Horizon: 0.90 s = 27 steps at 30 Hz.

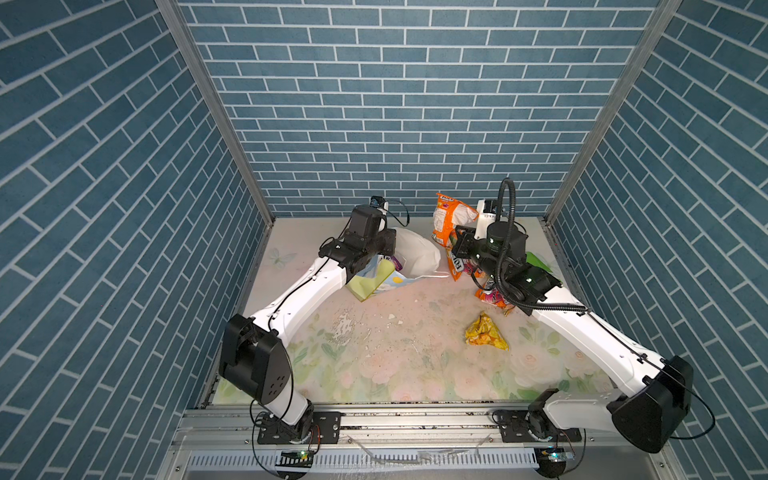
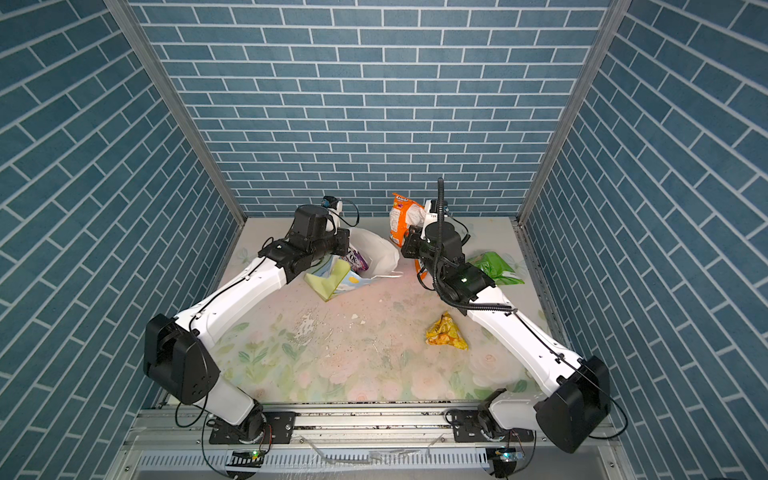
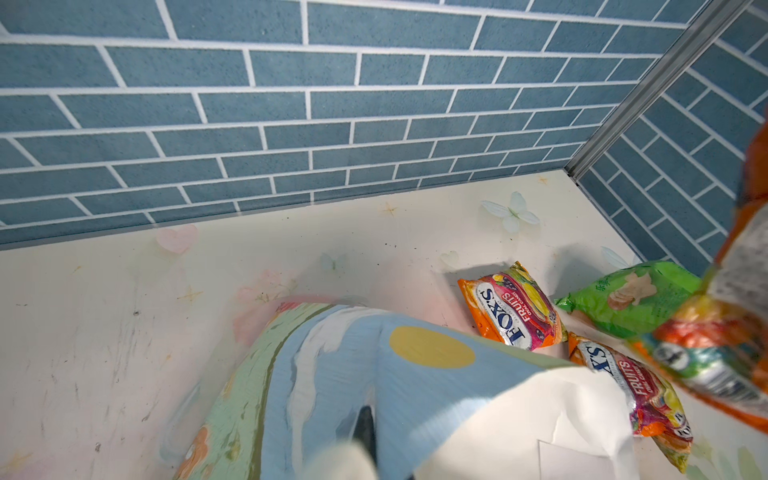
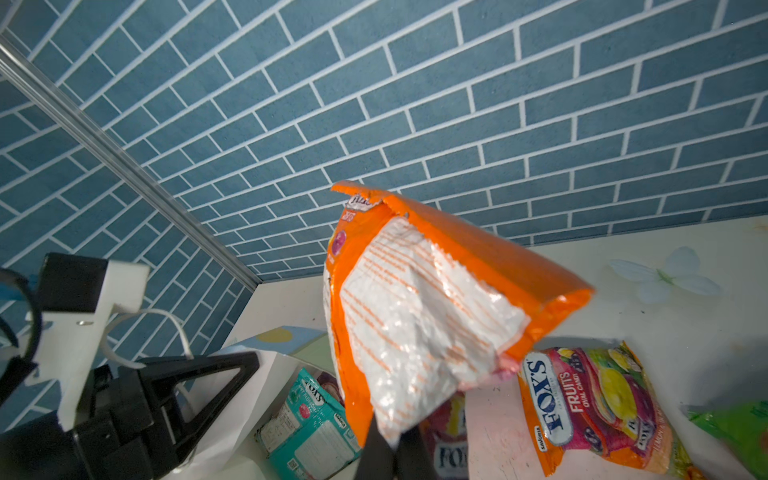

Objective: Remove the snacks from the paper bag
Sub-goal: 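Carry the orange packet over the FOX'S packets with the right gripper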

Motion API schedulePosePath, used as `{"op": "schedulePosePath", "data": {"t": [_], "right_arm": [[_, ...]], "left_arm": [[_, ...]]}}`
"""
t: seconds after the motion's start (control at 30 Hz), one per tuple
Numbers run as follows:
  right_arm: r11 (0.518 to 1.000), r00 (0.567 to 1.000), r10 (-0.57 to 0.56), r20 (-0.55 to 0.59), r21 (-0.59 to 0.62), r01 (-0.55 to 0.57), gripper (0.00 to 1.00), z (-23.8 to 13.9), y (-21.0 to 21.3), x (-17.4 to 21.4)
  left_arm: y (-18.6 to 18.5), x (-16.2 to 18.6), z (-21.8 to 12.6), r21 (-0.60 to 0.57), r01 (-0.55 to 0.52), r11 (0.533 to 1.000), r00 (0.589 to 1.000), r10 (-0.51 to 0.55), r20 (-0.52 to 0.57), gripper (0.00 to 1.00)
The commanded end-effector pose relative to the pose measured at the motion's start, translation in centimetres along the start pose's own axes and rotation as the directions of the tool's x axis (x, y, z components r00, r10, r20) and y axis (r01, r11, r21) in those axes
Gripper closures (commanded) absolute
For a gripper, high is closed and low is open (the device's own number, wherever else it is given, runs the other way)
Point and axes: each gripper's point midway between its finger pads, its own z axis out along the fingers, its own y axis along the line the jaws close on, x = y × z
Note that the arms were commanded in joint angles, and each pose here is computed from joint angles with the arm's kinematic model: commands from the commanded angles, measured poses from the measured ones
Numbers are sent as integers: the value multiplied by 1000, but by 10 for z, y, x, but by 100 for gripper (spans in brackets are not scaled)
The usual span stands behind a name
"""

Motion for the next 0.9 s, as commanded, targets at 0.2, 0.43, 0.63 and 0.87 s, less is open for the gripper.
{"op": "schedulePosePath", "data": {"t": [0.2, 0.43, 0.63, 0.87], "right_arm": [[988, 995, -23, 92, 155, 8, 100, -54, -40, -33], [952, 998, 0, 57, 305, -17, 100, -84, -85, -6], [929, 1000, 25, -15, 371, -17, 100, -100, -105, 15], [929, 996, 66, -58, 369, -40, 100, -101, -110, 34]], "left_arm": [[10, -11, -14, 5, 29, 1000, 997, -29, 70, 100], [15, -4, -19, 19, 49, 999, 995, -50, 83, 100], [16, -2, -20, 22, 55, 998, 995, -56, 88, 100], [17, 0, -17, 24, 64, 998, 994, -66, 83, 100]]}}
